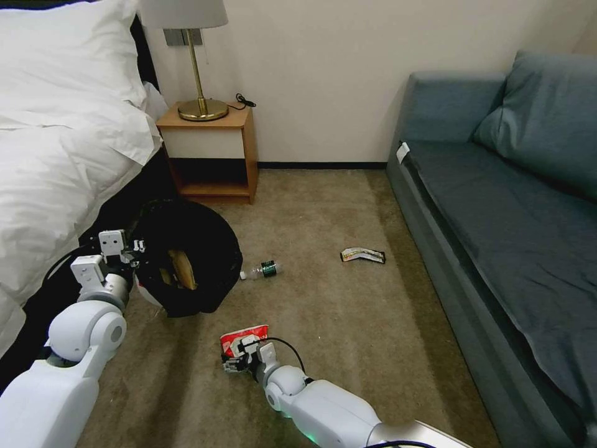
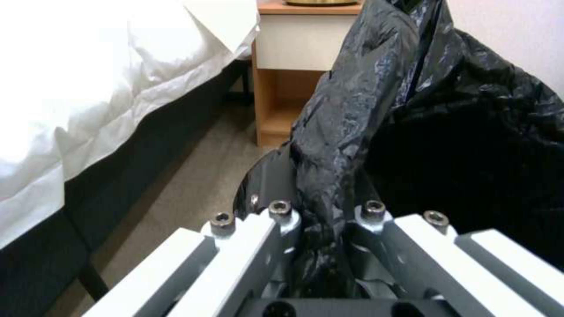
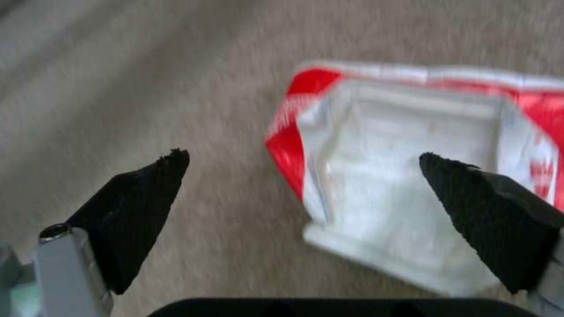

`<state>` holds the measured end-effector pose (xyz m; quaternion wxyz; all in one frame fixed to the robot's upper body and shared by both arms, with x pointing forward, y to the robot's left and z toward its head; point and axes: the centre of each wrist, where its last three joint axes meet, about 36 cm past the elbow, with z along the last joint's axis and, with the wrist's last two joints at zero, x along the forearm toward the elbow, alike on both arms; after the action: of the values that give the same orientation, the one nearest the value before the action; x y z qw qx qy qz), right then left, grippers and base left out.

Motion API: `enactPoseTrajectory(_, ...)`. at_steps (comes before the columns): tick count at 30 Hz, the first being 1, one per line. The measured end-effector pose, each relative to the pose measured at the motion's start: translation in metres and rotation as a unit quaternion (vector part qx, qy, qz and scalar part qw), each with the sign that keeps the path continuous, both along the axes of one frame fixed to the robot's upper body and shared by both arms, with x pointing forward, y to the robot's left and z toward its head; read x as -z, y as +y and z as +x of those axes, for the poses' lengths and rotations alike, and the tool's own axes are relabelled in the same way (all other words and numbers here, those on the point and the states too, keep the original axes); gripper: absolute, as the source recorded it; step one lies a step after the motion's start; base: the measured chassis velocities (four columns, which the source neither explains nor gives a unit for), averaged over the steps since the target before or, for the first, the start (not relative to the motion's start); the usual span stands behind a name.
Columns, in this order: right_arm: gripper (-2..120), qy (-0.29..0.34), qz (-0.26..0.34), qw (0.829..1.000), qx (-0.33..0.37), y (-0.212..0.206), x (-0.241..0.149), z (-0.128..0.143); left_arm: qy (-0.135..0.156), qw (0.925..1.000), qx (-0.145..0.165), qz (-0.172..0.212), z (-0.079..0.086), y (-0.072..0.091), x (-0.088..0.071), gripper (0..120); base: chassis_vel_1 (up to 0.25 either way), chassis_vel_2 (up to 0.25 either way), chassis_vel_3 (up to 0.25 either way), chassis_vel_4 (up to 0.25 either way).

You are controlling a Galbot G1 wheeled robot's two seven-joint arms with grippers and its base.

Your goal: Pick up the trash bin, then pick up the garbage on the floor and place it into the trash bin.

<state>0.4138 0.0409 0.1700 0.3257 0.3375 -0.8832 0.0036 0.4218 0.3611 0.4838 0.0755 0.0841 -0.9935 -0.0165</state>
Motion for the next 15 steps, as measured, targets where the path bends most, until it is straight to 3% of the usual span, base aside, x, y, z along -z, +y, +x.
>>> enactPoseTrajectory(14,100,-0.004,-0.016,1.000,-0.013,-0.020,0.016,0.008,-0.002,1.0000,-0.004,0.000,-0.003,0.004,0.002,4,0.000,0.000,0.000,0.000)
enactPoseTrajectory(15,95,-0.002,-0.015,1.000,-0.015,-0.021,0.017,0.009,-0.003,1.0000,-0.004,0.000,-0.002,0.003,0.002,4,0.000,0.000,0.000,0.000)
